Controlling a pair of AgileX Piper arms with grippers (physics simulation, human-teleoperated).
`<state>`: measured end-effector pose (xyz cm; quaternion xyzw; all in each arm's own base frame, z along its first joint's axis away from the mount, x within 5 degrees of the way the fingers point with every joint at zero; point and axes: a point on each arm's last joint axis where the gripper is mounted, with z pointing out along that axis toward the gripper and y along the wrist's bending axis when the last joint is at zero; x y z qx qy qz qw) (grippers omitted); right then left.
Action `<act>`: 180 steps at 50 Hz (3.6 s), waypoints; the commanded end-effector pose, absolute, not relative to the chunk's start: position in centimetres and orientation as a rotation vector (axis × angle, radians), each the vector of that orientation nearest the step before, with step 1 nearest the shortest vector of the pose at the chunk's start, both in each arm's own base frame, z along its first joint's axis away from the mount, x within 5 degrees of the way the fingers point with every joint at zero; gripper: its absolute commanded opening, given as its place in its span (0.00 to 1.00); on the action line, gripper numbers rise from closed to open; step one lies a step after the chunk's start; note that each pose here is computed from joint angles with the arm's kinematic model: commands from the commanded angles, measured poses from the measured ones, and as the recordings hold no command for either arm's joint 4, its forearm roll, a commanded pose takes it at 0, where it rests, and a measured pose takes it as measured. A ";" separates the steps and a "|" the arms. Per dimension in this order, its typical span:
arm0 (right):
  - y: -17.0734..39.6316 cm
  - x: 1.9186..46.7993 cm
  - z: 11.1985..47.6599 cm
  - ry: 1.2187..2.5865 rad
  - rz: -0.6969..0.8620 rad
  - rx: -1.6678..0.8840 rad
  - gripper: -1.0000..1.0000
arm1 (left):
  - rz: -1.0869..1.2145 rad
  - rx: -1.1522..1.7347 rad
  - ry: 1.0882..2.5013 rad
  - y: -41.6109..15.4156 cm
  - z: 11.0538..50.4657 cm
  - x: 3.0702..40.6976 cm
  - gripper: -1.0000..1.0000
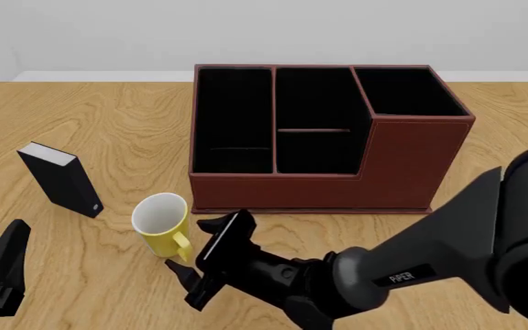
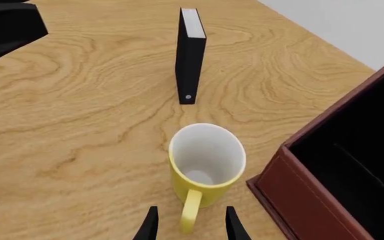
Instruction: Pick up the yellow and white mug and place it to the right of the caddy.
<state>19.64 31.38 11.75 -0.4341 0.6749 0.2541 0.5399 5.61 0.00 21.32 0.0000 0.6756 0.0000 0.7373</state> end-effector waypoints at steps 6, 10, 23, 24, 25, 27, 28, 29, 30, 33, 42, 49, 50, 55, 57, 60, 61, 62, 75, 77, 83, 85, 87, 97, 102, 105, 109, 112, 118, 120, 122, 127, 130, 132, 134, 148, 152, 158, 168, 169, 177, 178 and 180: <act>31.8 19.9 11.3 1.613 0.603 -1.032 1.00 | 0.000 0.000 1.484 0.0 21.3 5.6 1.00; 31.8 20.0 11.3 1.614 0.604 -1.029 1.00 | 0.000 0.000 1.484 0.0 21.3 5.6 1.00; 31.9 20.2 11.0 1.623 0.607 -1.022 1.00 | 0.000 0.000 1.484 0.0 21.3 5.6 1.00; 31.9 20.2 10.9 1.623 0.606 -1.022 1.00 | 0.000 0.000 1.484 0.0 21.3 5.6 1.00; 31.9 20.2 10.9 1.623 0.606 -1.021 0.00 | 0.000 0.000 1.484 0.0 21.3 5.6 1.00; 31.9 20.2 10.8 1.632 0.615 -1.013 0.00 | 0.000 0.000 1.484 0.0 21.3 5.6 1.00; 32.1 19.9 11.0 1.646 0.639 -1.001 0.00 | 0.000 0.000 1.484 0.0 21.3 5.6 1.00; 32.1 19.9 11.0 1.646 0.639 -1.001 0.00 | 0.000 0.000 1.484 0.0 21.3 5.6 1.00; 32.0 19.7 11.1 1.630 0.631 -1.017 0.00 | 0.000 0.000 1.484 0.0 21.3 5.6 1.00; 32.0 19.6 11.0 1.631 0.633 -1.017 0.00 | 0.000 0.000 1.484 0.0 21.3 5.6 1.00; 31.4 19.7 11.1 1.630 0.620 -1.016 0.00 | 0.000 0.000 1.484 0.0 21.3 5.6 1.00; 30.8 19.6 11.3 1.622 0.612 -1.012 0.00 | 0.000 0.000 1.484 0.0 21.3 5.6 1.00; 30.8 19.6 11.3 1.622 0.612 -1.012 0.00 | 0.000 0.000 1.484 0.0 21.3 5.6 1.00; 30.4 19.4 11.7 1.588 0.596 -1.021 0.00 | 0.000 0.000 1.484 0.0 21.3 5.6 1.00; 30.1 19.4 11.8 1.558 0.571 -1.039 0.00 | 0.000 0.000 1.484 0.0 21.3 5.6 1.00; 29.7 19.3 12.0 1.545 0.560 -1.043 0.00 | 0.000 0.000 1.484 0.0 21.3 5.6 1.00; 29.7 19.4 12.0 1.542 0.555 -1.046 0.00 | 0.000 0.000 1.484 0.0 21.3 5.6 1.00; 29.7 19.4 12.0 1.542 0.555 -1.046 0.00 | 0.000 0.000 1.484 0.0 21.3 5.6 1.00; 29.1 18.9 12.5 1.512 0.540 -1.061 0.00 | 0.000 0.000 1.484 0.0 21.3 5.6 1.00; 28.9 18.6 12.9 1.501 0.541 -1.064 0.00 | 0.000 0.000 1.484 0.0 21.3 5.6 1.00; 28.5 18.3 13.8 1.471 0.528 -1.073 0.00 | 0.000 0.000 1.484 0.0 21.3 5.6 1.00; 28.3 18.0 14.2 1.457 0.524 -1.078 0.00 | 0.000 0.000 1.484 0.0 21.3 5.6 1.00; 28.0 17.8 14.8 1.444 0.524 -1.080 0.00 | 0.000 0.000 1.484 0.0 21.3 5.6 1.00; 26.7 17.0 16.6 1.401 0.515 -1.074 0.00 | 0.000 0.000 1.484 0.0 21.3 5.6 1.00; 26.0 16.6 17.7 1.385 0.514 -1.064 0.00 | 0.000 0.000 1.484 0.0 21.3 5.6 1.00; 25.3 16.5 18.4 1.374 0.495 -1.062 0.00 | 0.000 0.000 1.484 0.0 21.3 5.6 1.00; 24.6 16.3 19.5 1.364 0.488 -1.051 0.00 | 0.000 0.000 1.484 0.0 21.3 5.6 1.00; 24.1 16.1 20.6 1.357 0.496 -1.034 0.00 | 0.000 0.000 1.484 0.0 21.3 5.6 1.00; 23.3 15.8 21.8 1.347 0.484 -1.032 0.00 | 0.000 0.000 1.484 0.0 21.3 5.6 1.00; 23.0 15.5 22.4 1.339 0.486 -1.033 0.00 | 0.000 0.000 1.484 0.0 21.3 5.6 1.00; 22.7 15.3 22.9 1.332 0.482 -1.031 0.00 | 0.000 0.000 1.484 0.0 21.3 5.6 1.00; 21.8 14.9 24.0 1.314 0.471 -1.022 0.00 | 0.000 0.000 1.484 0.0 21.3 5.6 1.00; 21.5 14.7 24.5 1.307 0.469 -1.021 0.00 | 0.000 0.000 1.484 0.0 21.3 5.6 1.00; 21.3 14.6 24.8 1.298 0.464 -1.022 0.00 | 0.000 0.000 1.484 0.0 21.3 5.6 1.00; 21.1 14.5 25.3 1.295 0.468 -1.013 0.00 | 0.000 0.000 1.484 0.0 21.3 5.6 1.00; 19.2 13.8 28.1 1.268 0.461 -0.968 0.00 | 0.000 0.000 1.484 0.0 21.3 5.6 1.00; 18.8 13.8 28.7 1.268 0.460 -0.956 0.00 | 0.000 0.000 1.484 0.0 21.3 5.6 1.00; 17.9 13.5 29.5 1.261 0.453 -0.933 0.00 | 0.000 0.000 1.484 0.0 21.3 5.6 1.00; 16.9 13.1 30.7 1.243 0.442 -0.913 0.00 | 0.000 0.000 1.484 0.0 21.3 5.6 1.00; 16.9 13.1 30.8 1.240 0.441 -0.913 0.00 | 0.000 0.000 1.484 0.0 21.3 5.6 1.00; 16.3 12.9 31.6 1.228 0.433 -0.901 0.00 | 0.000 0.000 1.484 0.0 21.3 5.6 1.00; 16.3 12.9 31.7 1.228 0.434 -0.899 0.00 | 0.000 0.000 1.484 0.0 21.3 5.6 1.00; 16.0 12.8 31.9 1.223 0.422 -0.894 0.00 | 0.000 0.000 1.484 0.0 21.3 5.6 1.00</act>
